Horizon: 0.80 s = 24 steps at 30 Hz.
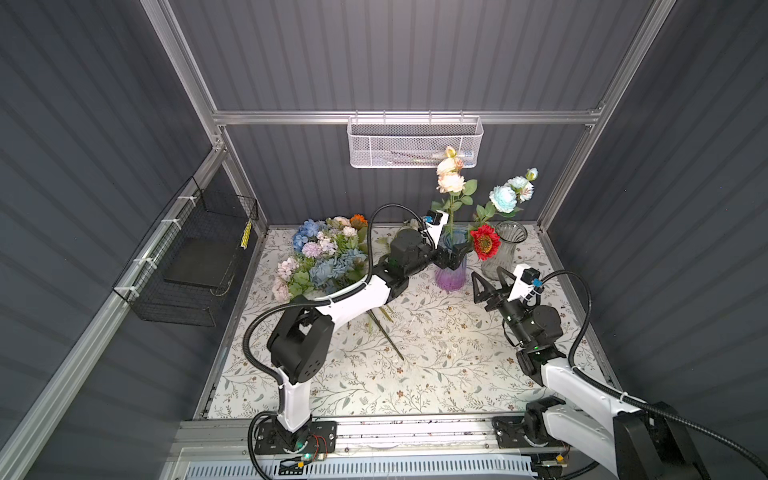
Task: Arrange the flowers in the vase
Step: 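Lower the cream roses into the blue-purple vase with the left gripper, then open the left gripper and withdraw while the right gripper returns to the pile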
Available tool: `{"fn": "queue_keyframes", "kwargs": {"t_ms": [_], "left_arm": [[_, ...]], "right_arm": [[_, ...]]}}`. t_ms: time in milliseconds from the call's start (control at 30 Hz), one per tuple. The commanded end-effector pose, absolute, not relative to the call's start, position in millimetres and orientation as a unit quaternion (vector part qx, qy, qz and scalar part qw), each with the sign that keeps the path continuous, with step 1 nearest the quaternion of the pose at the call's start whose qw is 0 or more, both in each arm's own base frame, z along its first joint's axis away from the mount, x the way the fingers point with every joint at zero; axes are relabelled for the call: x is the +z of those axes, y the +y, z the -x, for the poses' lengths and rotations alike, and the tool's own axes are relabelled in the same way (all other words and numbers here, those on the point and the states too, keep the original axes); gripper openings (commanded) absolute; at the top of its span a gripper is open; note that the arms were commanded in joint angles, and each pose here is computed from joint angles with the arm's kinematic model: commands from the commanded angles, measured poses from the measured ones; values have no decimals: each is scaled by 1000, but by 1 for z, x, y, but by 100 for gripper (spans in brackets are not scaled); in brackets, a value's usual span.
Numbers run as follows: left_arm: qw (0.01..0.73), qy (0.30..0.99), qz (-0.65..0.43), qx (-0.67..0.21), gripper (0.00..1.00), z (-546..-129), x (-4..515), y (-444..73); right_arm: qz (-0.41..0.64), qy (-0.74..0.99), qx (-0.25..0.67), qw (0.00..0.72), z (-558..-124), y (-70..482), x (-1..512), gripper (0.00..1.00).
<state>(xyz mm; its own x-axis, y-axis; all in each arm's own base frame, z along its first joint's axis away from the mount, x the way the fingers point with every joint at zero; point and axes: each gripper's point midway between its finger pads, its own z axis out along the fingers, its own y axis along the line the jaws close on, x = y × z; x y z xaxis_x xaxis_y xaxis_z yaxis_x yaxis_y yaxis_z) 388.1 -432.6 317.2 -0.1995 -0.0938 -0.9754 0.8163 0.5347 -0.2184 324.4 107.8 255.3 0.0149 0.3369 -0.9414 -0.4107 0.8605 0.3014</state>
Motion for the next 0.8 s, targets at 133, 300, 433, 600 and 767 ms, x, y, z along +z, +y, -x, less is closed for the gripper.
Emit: {"fn": "queue_keyframes", "kwargs": {"t_ms": [133, 300, 433, 600, 767], "left_arm": [[530, 734, -260, -337, 100, -354, 294, -380], [535, 771, -207, -277, 100, -347, 289, -328], [534, 794, -150, -250, 100, -348, 282, -286], [528, 813, -44, -241, 100, -357, 265, -225], [541, 812, 30, -217, 100, -355, 252, -179]], "right_arm": [[-1, 705, 235, 669, -317, 97, 234, 99], [17, 734, 246, 633, -312, 105, 241, 99], [36, 757, 284, 587, -306, 122, 245, 99], [58, 772, 305, 554, -292, 149, 234, 98], [90, 789, 324, 514, -272, 196, 217, 88]]}}
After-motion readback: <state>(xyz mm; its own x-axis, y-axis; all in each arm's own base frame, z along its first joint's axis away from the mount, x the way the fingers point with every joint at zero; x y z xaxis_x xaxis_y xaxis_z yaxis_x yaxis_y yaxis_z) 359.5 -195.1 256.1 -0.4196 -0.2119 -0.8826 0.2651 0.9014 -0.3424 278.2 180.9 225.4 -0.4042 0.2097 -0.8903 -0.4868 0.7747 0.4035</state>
